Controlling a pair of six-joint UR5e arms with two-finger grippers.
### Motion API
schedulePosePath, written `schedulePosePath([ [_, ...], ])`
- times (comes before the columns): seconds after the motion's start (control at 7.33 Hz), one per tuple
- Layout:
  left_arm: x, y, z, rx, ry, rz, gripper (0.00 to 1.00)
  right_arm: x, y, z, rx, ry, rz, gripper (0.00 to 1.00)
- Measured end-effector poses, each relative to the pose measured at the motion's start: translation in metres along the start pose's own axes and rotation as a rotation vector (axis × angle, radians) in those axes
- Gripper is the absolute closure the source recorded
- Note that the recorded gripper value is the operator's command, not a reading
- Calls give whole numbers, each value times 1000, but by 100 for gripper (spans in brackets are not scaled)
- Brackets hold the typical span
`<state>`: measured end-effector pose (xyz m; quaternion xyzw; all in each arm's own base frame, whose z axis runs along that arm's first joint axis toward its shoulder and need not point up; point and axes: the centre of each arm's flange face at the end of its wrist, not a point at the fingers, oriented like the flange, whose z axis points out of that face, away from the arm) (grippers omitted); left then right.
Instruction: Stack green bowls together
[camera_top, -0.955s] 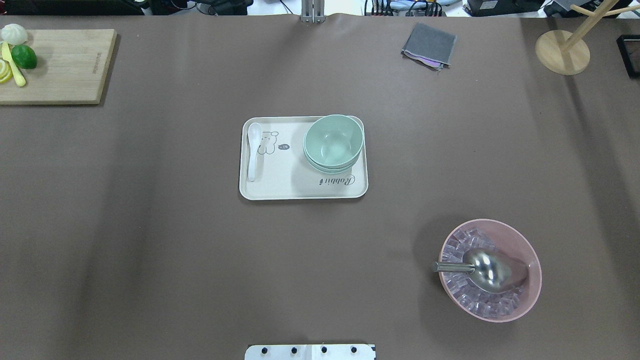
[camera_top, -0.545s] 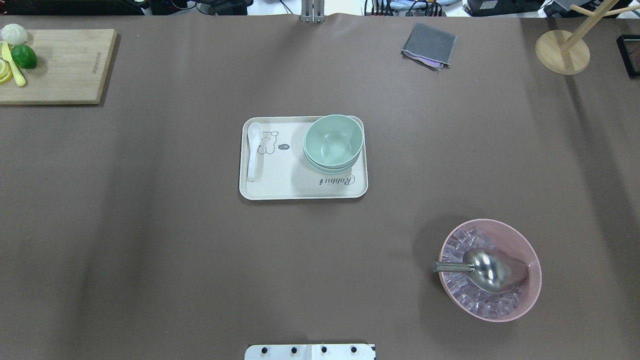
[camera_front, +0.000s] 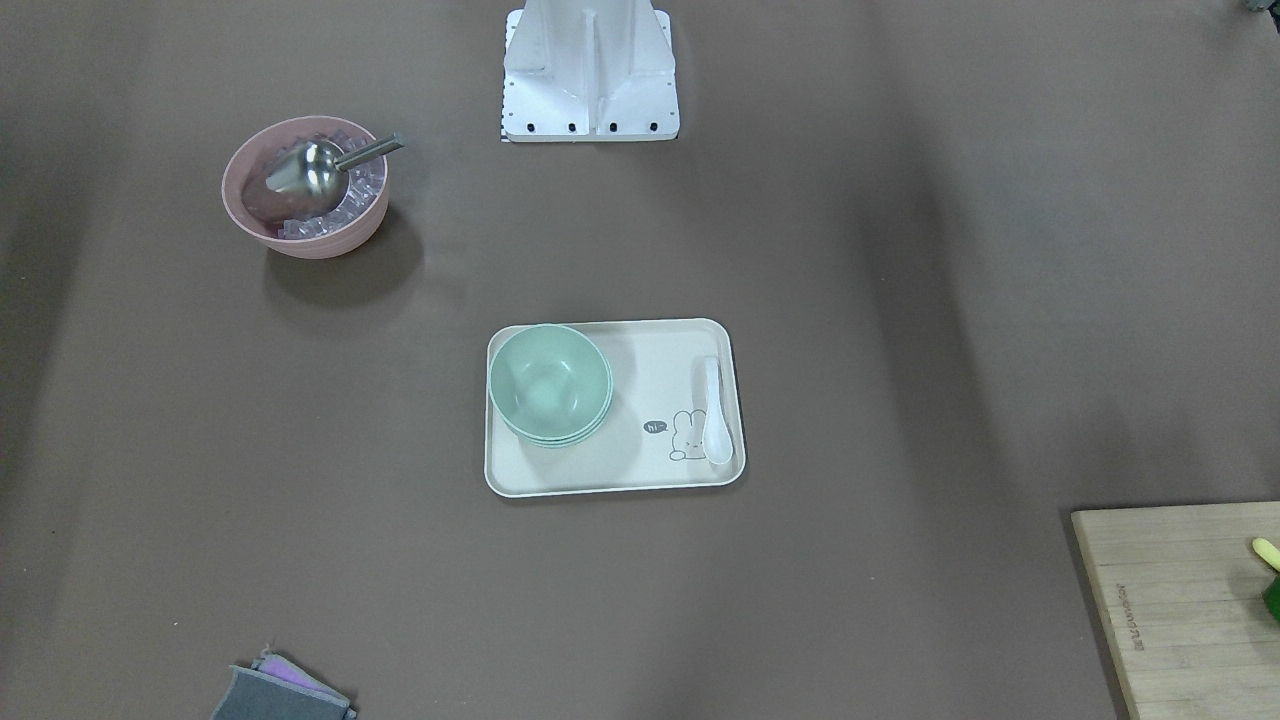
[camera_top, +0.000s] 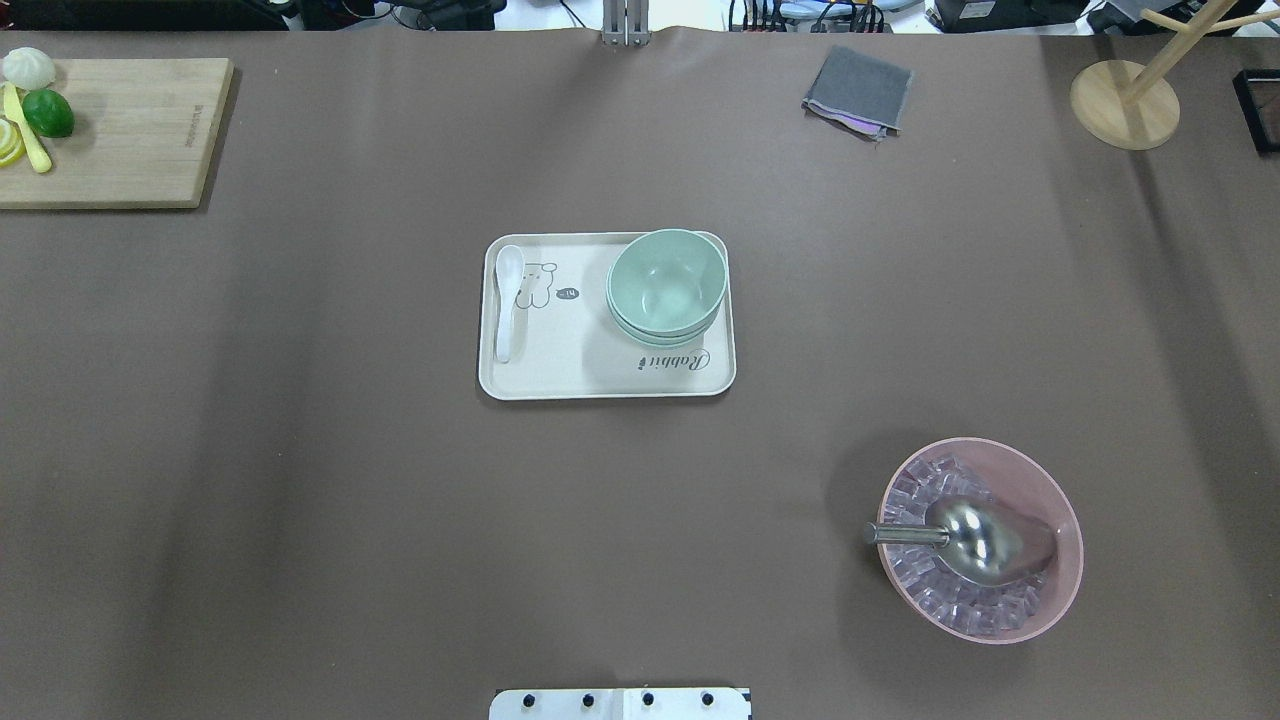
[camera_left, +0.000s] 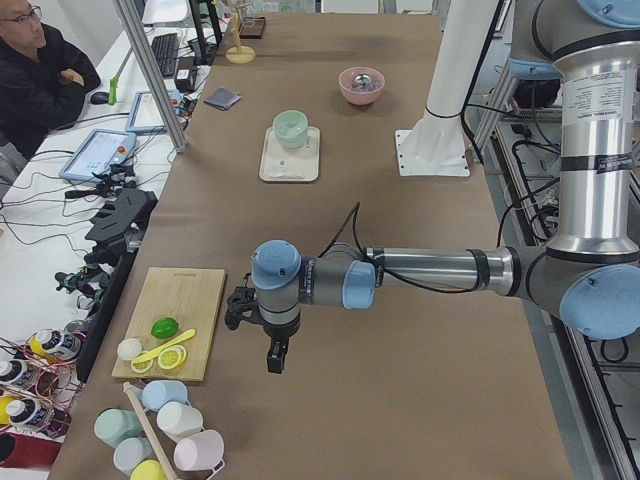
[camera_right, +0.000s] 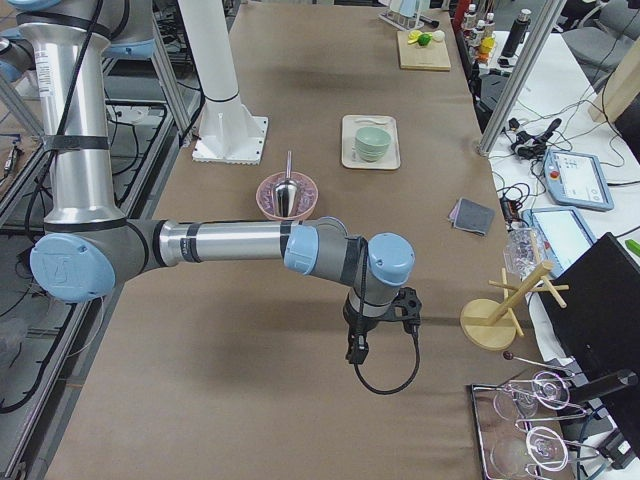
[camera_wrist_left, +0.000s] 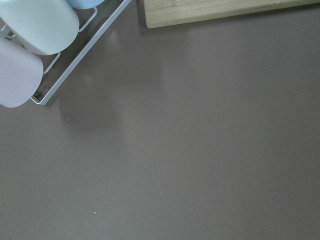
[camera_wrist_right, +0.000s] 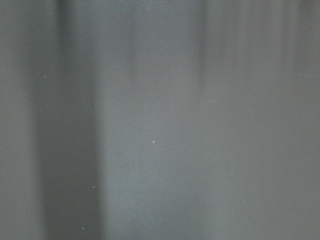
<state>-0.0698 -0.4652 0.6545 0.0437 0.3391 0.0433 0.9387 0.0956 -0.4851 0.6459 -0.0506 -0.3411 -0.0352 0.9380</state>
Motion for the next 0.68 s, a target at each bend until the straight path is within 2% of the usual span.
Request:
schedulePosePath([
  [0.68, 0, -1, -1, 2, -3, 2, 2, -4, 1, -5, 9, 2, -6, 0],
])
